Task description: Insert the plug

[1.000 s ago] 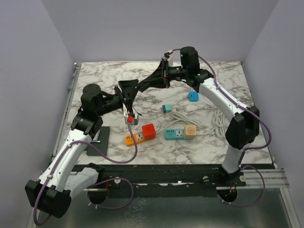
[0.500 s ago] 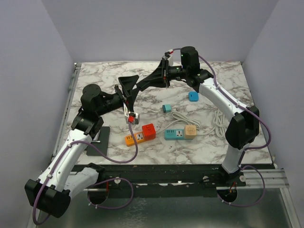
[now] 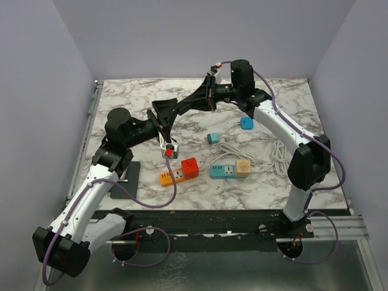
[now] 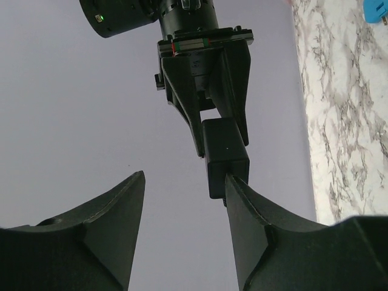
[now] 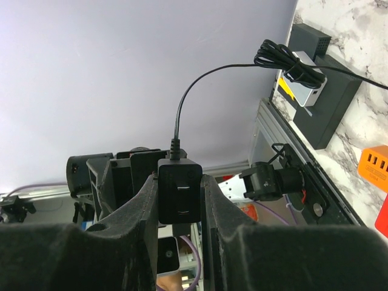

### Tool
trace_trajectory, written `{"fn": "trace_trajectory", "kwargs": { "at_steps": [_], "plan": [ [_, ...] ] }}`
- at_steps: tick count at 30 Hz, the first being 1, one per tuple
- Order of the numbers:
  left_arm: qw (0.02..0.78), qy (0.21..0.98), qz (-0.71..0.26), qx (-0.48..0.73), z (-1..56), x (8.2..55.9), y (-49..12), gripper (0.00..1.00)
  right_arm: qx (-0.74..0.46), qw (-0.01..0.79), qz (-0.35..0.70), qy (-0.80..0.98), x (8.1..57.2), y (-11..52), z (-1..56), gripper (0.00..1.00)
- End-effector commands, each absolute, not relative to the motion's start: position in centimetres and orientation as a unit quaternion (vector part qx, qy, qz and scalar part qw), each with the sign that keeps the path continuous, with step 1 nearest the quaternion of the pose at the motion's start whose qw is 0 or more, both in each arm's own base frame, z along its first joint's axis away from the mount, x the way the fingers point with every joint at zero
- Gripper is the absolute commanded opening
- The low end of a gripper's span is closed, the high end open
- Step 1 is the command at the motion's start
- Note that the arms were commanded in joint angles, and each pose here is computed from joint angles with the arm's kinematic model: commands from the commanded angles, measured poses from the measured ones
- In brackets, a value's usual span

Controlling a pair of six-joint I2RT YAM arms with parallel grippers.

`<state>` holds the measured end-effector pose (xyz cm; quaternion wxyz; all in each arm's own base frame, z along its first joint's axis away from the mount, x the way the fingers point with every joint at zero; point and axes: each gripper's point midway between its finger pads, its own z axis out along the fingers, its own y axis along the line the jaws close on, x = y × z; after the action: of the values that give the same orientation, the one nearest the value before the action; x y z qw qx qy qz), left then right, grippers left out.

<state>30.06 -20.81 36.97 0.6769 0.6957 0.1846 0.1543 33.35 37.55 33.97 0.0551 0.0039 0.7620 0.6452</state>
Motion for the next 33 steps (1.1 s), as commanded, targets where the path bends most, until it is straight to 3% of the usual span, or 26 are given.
{"fn": "trace_trajectory", "kwargs": {
  "at_steps": [1, 7, 14, 23, 33],
  "plan": [
    [0.673, 0.168, 0.13, 0.708, 35.2, 29.2, -22.0, 0.58, -0.066, 0.001, 0.669, 0.74, 28.5, 39.3, 35.7, 0.01],
    [0.671, 0.154, 0.128, 0.714, 34.5, 28.3, -22.0, 0.58, -0.069, -0.001, 0.675, 0.735, 28.4, 39.4, 36.0, 0.01],
    [0.667, 0.148, 0.118, 0.721, 33.9, 28.4, -22.4, 0.5, -0.077, 0.004, 0.687, 0.722, 27.9, 39.8, 37.2, 0.01],
    [0.66, 0.16, 0.136, 0.721, 33.4, 28.9, -21.9, 0.73, -0.078, 0.004, 0.688, 0.722, 27.5, 39.6, 37.3, 0.01],
    [0.639, 0.155, 0.156, 0.737, 32.2, 28.7, -21.3, 0.76, -0.096, 0.013, 0.674, 0.732, 27.2, 39.3, 38.0, 0.01]
  ]
}}
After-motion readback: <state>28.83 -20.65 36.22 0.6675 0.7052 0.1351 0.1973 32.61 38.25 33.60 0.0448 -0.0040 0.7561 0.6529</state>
